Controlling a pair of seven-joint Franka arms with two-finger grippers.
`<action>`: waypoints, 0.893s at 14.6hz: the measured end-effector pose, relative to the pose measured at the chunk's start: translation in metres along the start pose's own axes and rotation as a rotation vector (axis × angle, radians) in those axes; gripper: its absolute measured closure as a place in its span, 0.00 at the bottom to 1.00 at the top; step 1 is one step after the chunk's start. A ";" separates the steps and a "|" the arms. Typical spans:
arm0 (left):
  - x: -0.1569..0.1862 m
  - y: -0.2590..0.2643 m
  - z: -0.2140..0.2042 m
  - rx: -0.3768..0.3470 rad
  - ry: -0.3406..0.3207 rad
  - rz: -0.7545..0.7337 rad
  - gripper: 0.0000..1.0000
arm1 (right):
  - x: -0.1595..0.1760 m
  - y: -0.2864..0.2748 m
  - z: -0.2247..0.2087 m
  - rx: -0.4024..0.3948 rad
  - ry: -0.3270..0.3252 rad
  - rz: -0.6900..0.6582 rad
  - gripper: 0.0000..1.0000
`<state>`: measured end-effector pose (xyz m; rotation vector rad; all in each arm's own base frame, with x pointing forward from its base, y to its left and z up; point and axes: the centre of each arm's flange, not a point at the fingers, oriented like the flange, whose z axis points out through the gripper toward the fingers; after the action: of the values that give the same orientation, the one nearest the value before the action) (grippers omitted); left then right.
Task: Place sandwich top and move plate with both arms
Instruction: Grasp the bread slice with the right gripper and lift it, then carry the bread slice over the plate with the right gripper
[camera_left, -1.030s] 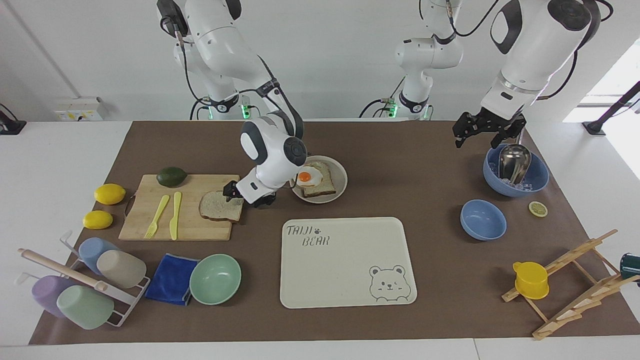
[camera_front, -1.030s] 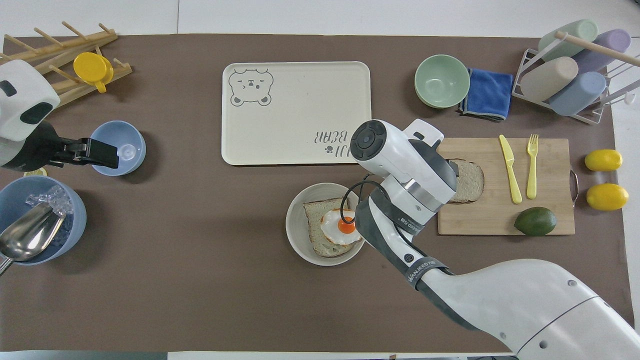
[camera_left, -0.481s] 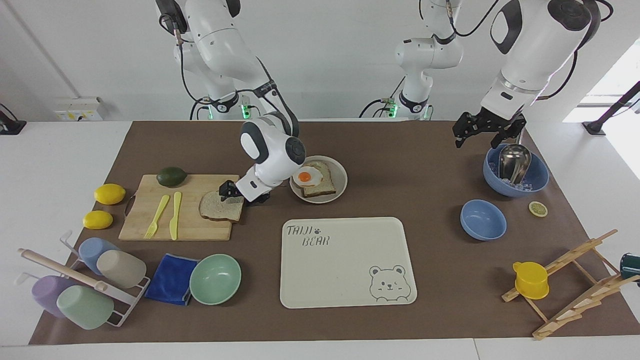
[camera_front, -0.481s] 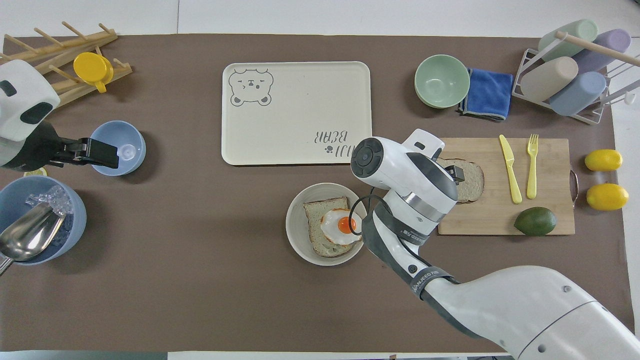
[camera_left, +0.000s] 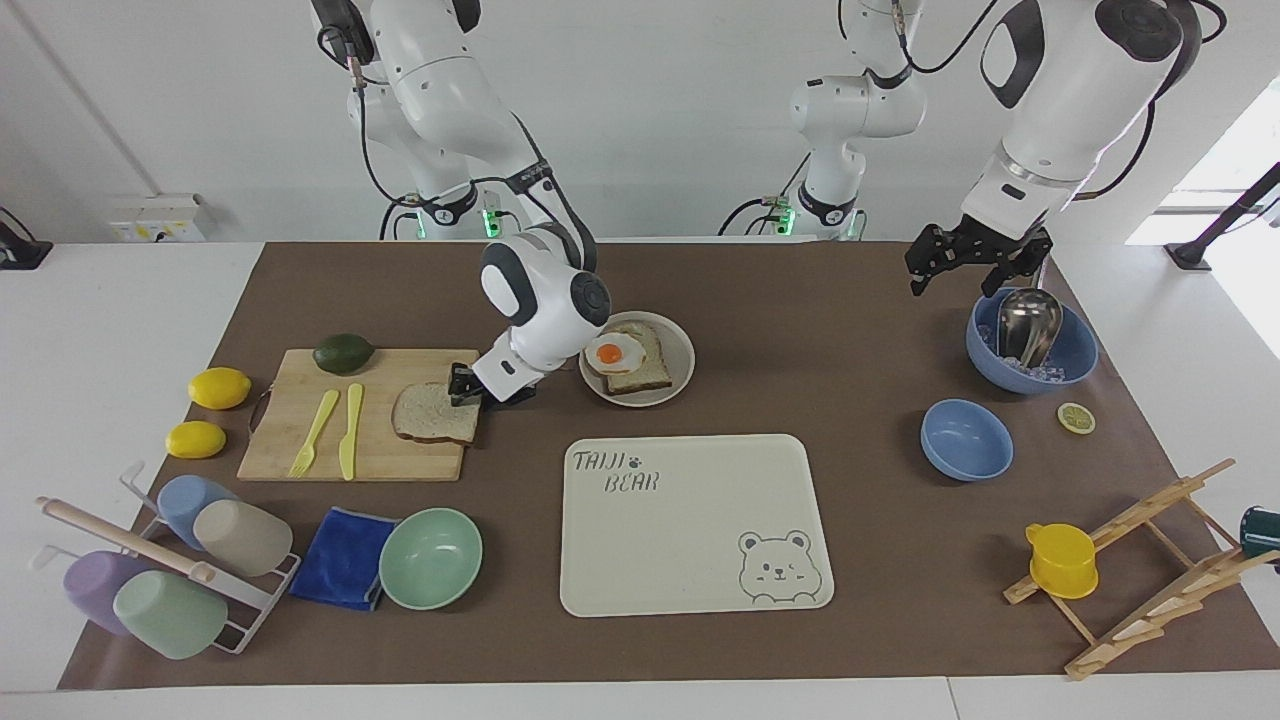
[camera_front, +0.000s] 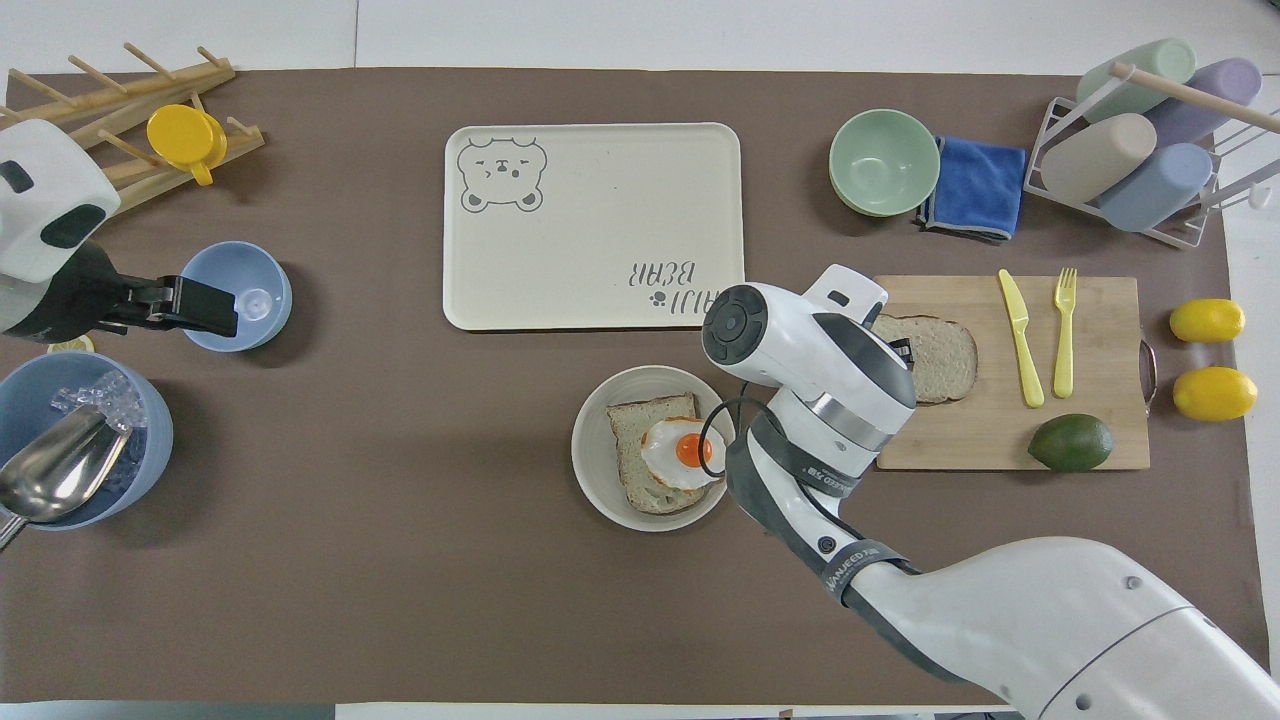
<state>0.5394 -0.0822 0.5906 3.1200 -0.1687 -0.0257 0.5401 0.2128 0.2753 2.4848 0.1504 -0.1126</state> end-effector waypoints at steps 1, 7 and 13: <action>0.000 0.000 0.000 0.000 0.000 0.000 0.00 | 0.000 0.000 -0.004 0.000 0.004 0.001 0.73; 0.000 0.000 0.000 0.000 0.000 0.000 0.00 | -0.005 0.005 -0.085 -0.064 -0.019 -0.015 0.85; 0.000 0.000 0.000 0.000 0.000 0.000 0.00 | -0.052 -0.021 -0.169 -0.117 -0.040 -0.087 0.91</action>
<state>0.5394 -0.0822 0.5906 3.1200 -0.1687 -0.0257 0.4931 0.3283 0.4025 2.3579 0.2407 -0.1848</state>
